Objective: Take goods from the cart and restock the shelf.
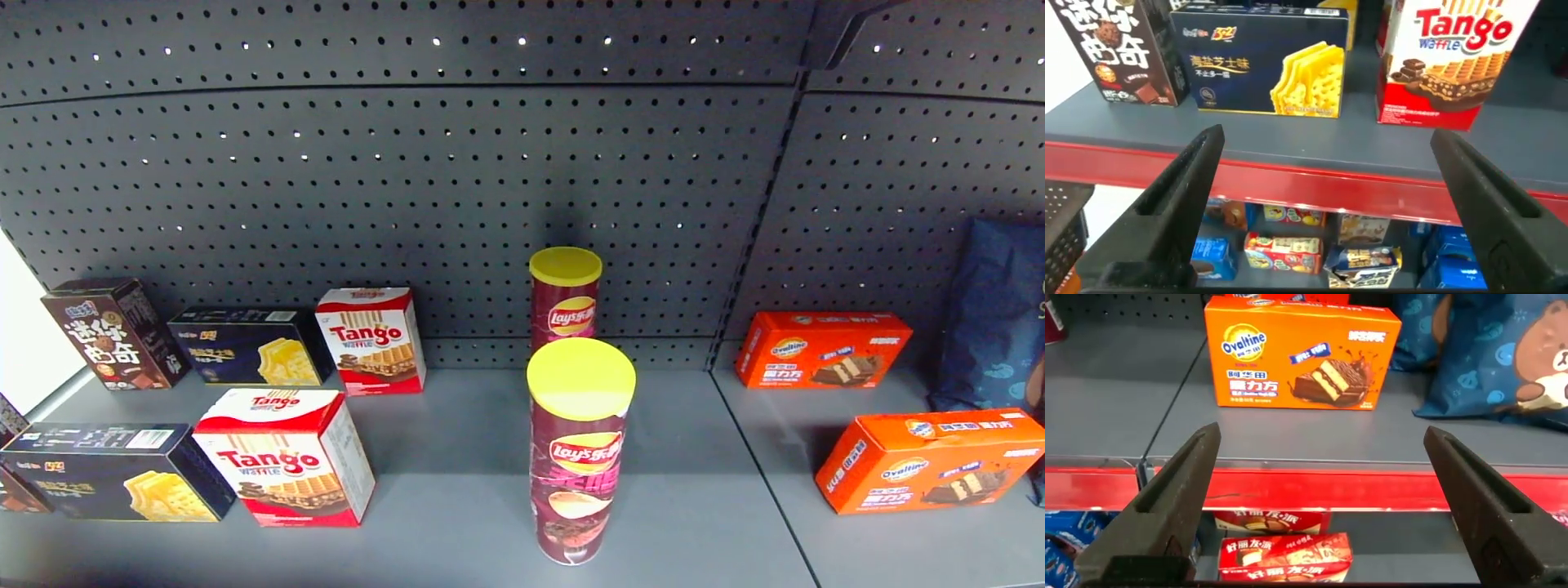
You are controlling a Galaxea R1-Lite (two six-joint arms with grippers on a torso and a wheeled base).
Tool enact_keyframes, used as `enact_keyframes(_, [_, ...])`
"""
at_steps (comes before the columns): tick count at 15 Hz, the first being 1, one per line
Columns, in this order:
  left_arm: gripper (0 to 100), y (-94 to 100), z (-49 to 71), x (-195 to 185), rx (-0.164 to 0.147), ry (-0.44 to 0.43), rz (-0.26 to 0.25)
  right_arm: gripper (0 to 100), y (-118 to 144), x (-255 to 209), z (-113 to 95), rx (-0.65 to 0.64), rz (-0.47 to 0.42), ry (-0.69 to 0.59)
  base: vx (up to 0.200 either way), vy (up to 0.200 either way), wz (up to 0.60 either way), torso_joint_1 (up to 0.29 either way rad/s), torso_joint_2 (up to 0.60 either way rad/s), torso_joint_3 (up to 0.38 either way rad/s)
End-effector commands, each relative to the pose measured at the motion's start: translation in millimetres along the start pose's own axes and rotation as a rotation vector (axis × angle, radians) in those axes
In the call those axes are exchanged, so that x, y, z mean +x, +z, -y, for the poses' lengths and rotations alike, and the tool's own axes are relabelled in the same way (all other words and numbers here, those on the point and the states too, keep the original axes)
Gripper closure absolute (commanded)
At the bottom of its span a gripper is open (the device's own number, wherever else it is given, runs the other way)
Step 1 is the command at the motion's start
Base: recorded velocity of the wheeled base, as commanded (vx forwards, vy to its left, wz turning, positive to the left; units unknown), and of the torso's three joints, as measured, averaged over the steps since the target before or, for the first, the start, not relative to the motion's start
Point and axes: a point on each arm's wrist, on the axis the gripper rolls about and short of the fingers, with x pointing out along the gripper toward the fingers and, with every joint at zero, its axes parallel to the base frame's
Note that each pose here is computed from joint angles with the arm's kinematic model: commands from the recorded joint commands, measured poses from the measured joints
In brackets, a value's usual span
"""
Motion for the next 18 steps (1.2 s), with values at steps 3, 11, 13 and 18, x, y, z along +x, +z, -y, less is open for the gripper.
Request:
enact_keyframes(3, [0,-0.1,0.0,0.1,-0.001,0.002,-0.002,0,0.1,0.2,0.1,0.002,0.000,-0.003,0.000,0.000,0.00,0.000,0.00,0.000])
enact_keyframes(11, [0,-5.5,3.8,1.4,0.111,-0.173,-0.014,0,0.0,2.2,0.9,0.161,0.051,-0.047,0.000,0.000,0.00,0.000,0.00,0.000])
enact_keyframes(13, [0,-5.8,4.9,1.3,0.147,-0.223,-0.014,0,-3.5,2.3,-1.9,0.094,0.018,0.062,0.000,0.000,0.00,0.000,0.00,0.000])
enact_keyframes(18, [0,-5.6,4.7,1.2,0.138,-0.214,-0.015,0,-8.3,2.2,-3.0,0.092,-0.028,0.093,0.000,0.000,0.00,0.000,0.00,0.000])
